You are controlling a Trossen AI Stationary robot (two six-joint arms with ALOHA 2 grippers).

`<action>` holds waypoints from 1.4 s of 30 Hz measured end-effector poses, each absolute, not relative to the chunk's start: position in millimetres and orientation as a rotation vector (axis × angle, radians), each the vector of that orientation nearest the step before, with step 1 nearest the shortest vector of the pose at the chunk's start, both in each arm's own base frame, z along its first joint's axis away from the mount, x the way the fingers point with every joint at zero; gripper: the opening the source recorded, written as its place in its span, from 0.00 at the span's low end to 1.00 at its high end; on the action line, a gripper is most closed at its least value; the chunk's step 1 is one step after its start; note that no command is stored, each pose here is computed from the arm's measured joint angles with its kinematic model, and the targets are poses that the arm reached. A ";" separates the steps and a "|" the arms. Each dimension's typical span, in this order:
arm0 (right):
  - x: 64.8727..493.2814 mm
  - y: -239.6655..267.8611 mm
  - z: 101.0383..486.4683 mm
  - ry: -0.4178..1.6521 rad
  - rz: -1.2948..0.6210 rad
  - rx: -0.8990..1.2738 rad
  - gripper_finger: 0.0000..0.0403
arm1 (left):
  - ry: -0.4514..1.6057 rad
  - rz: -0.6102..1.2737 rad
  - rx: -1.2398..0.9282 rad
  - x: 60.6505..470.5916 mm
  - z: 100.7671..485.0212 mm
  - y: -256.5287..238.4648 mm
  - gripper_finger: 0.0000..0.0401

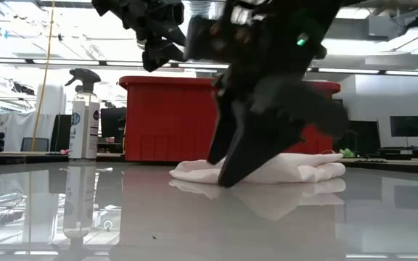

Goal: Fold Laundry from Bin
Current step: Fold the white underwear

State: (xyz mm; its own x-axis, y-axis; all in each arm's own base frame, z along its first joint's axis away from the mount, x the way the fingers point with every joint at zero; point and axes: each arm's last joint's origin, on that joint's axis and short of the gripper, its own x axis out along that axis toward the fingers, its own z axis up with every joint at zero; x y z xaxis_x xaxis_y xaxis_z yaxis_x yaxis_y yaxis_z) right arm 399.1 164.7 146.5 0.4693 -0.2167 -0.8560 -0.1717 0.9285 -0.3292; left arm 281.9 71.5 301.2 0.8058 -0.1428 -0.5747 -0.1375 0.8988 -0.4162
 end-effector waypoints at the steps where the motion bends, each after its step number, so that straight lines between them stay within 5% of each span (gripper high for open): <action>1: 402.6 165.4 145.6 1.102 -0.043 -0.392 0.71 | 0.653 0.001 -0.465 281.1 300.2 71.4 0.35; 8: 409.3 163.5 145.9 1.155 -0.136 -0.282 0.63 | 0.683 0.022 -0.453 280.0 297.2 70.7 0.35; 20: 406.9 156.7 148.1 1.198 -0.221 -0.103 0.05 | 0.680 0.058 -0.441 280.2 297.1 71.9 0.35; 42: 393.5 185.2 187.0 1.079 -0.397 0.268 0.04 | 0.670 0.119 -0.436 280.6 297.4 73.6 0.35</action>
State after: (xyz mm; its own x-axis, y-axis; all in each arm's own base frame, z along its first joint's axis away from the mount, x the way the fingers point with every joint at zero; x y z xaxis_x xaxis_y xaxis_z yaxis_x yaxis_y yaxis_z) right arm 393.5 185.2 187.0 0.4121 -0.1830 -0.8926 0.4397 0.8980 0.0189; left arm 280.6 73.6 297.4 0.7805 -0.0316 -0.6244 -0.2453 0.9031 -0.3524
